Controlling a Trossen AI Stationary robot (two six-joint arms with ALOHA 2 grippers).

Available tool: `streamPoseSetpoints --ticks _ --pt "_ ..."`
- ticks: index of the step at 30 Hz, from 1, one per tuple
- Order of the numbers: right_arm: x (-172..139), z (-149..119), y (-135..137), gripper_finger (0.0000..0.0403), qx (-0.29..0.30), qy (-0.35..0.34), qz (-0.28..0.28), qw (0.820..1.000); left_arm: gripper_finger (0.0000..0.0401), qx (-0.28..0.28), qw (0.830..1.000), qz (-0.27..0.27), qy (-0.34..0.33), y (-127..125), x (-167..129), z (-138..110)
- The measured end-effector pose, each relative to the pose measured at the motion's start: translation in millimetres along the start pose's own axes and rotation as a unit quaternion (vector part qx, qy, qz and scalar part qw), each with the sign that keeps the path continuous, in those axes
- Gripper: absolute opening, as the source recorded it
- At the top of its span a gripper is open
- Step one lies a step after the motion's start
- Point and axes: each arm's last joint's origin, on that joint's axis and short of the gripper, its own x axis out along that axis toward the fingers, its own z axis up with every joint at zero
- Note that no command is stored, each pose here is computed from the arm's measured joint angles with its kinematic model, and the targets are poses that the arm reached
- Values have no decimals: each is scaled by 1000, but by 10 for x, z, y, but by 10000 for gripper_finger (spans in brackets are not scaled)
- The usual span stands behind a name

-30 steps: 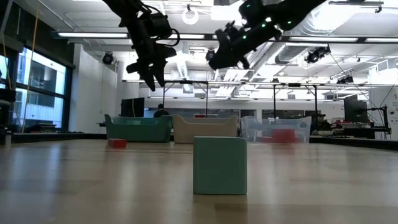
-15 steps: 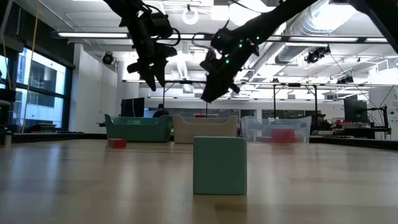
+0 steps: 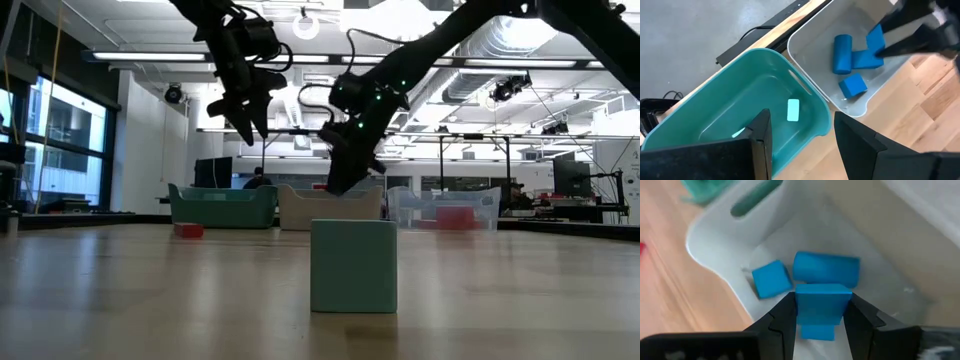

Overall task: Sort & place blocks by color
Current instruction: Put the blue block into the gray bin

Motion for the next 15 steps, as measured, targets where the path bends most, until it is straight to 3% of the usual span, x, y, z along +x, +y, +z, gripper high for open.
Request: streamPoseSetpoints --ticks 15 --pt "145 -106 46 109 -7 33 -47 998 136 13 1000 -7 1 -96 -3 -19"
